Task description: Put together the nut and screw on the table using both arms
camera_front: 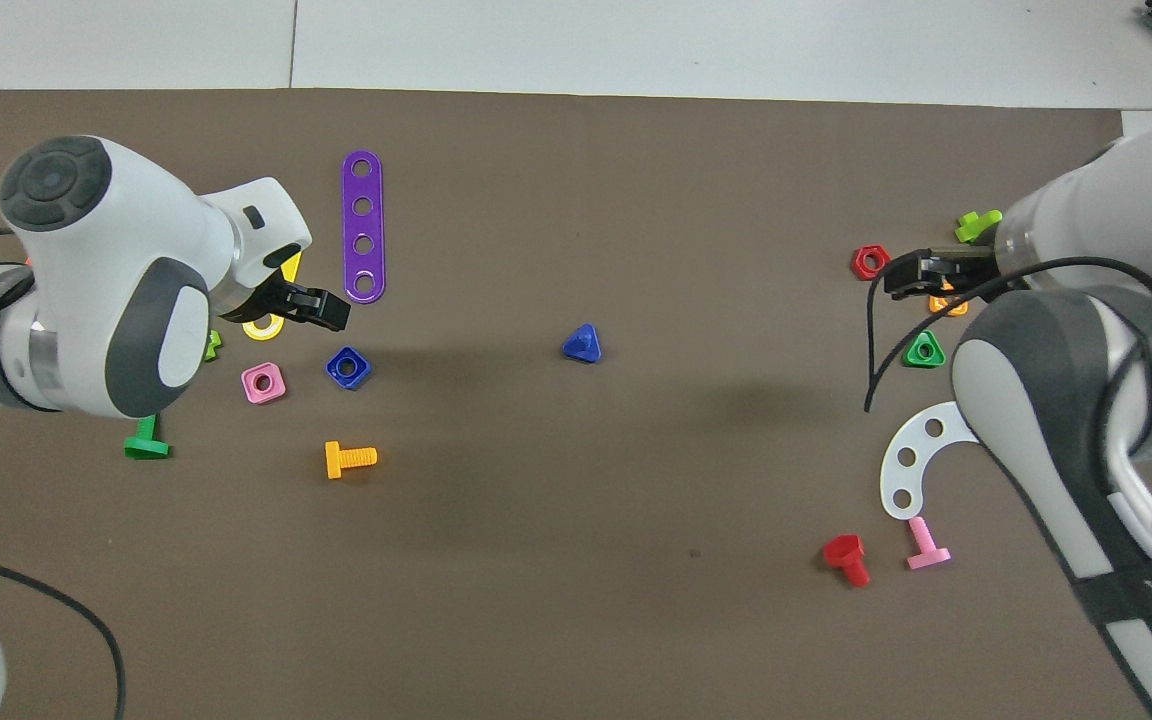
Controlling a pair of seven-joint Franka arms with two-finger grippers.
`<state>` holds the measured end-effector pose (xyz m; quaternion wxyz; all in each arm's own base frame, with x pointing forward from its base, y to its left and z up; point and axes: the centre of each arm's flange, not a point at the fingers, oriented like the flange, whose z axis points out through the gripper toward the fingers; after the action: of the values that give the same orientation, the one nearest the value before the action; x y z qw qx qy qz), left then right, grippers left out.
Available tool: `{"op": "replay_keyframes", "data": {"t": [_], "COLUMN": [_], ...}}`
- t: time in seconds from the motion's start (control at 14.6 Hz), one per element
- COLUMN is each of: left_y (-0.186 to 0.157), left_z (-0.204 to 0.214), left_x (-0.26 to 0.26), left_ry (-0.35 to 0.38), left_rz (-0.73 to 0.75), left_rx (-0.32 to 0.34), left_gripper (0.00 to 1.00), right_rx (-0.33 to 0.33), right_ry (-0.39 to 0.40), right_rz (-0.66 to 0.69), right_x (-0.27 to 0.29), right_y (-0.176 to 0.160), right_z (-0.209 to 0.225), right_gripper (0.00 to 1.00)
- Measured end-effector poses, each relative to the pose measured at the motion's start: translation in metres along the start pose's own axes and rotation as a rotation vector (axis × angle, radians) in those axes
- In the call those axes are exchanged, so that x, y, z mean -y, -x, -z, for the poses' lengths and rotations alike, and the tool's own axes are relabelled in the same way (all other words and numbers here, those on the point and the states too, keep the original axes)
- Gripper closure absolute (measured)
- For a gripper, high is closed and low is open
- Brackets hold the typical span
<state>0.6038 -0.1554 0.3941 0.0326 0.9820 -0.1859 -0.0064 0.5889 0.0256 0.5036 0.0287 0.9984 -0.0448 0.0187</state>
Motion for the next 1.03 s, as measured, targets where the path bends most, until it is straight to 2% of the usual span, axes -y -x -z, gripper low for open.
{"op": "replay_keyframes", "data": {"t": [0.21, 0.41, 0.62, 1.03], "left_y": [0.0, 0.01, 0.019, 0.027], "left_z": [-0.025, -0.053, -0.069, -0.084], "left_x": [-0.004, -0.022, -0.025, -0.023], "left_ry": [0.003, 0.004, 0.01, 0.013], "left_rz": [-0.157, -0.245, -0.312, -0.407], "left_rx": [0.015, 0.028, 0.055, 0.062], "left_gripper": [0.08, 0.09, 0.12, 0.1], "right_rx": [0.04, 0.04, 0.073, 0.073], "right_ry": [-0.008, -0.017, -0.024, -0.063], "right_rz": [0.025, 0.053, 0.054, 0.042], "right_x": [-0.054, -0.091, -0.101, -0.098], "right_y": [0.022, 0.036, 0.05, 0.053], "right_z": [0.008, 0.03, 0.059, 0.131], "right_gripper": [0.0, 0.0, 0.0, 0.0]}}
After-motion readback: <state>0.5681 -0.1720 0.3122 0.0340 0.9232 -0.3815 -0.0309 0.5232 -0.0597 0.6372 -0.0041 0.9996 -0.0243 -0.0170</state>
